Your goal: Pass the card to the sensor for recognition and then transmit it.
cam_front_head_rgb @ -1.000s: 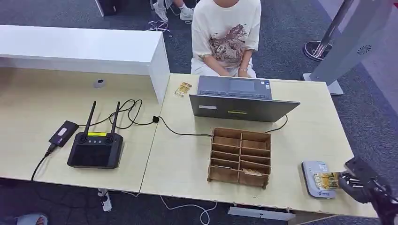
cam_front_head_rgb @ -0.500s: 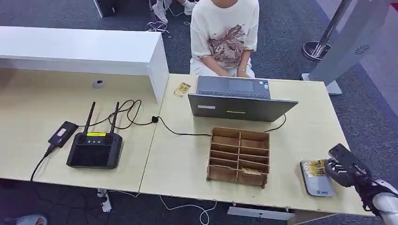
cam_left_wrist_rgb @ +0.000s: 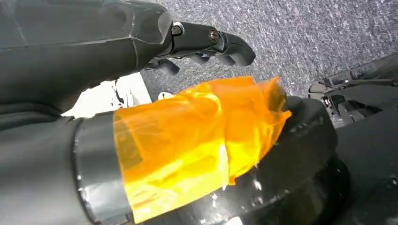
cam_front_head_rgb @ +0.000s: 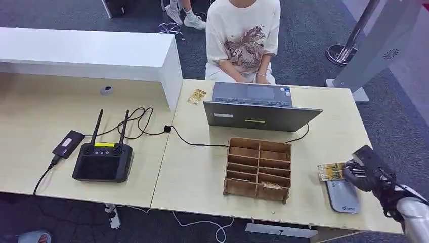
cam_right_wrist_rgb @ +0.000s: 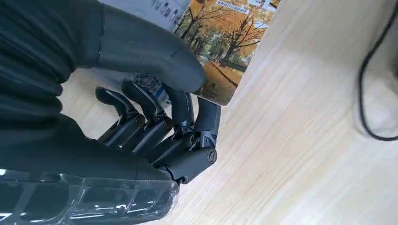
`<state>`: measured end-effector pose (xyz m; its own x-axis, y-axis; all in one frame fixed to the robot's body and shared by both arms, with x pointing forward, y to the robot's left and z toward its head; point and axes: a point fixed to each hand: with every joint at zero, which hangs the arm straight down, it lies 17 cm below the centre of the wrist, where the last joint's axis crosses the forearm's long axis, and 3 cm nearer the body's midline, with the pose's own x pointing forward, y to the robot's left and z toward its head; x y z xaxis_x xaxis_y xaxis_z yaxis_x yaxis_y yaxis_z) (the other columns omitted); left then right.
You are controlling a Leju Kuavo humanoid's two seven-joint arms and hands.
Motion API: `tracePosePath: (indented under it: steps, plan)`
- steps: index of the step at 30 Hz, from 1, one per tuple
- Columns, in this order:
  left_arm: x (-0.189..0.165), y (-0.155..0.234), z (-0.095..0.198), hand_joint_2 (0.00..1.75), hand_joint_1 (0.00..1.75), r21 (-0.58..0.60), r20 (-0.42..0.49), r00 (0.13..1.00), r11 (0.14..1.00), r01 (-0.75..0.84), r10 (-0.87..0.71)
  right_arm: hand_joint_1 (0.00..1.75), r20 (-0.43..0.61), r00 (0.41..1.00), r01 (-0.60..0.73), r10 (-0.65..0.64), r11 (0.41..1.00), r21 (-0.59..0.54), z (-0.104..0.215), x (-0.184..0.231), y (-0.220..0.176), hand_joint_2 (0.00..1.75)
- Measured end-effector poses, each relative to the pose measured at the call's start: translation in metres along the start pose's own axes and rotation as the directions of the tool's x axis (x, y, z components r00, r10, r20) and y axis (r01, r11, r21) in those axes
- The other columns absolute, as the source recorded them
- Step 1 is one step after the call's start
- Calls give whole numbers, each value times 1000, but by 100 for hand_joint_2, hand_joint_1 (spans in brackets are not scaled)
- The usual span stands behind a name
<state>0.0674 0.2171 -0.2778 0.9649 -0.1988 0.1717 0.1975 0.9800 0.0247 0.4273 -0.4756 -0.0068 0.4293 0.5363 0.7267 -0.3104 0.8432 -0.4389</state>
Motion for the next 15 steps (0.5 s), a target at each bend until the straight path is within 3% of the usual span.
tracePosePath:
  steps: [8,15]
  plan:
    - [-1,1,0,0,0,3,10,1000,1000,-12,12,175,225,963,142,-147,989,41,11,79,-33,175]
    - [-1,2,0,0,0,4,13,1000,1000,-18,18,175,340,926,164,-167,986,38,25,126,-63,175]
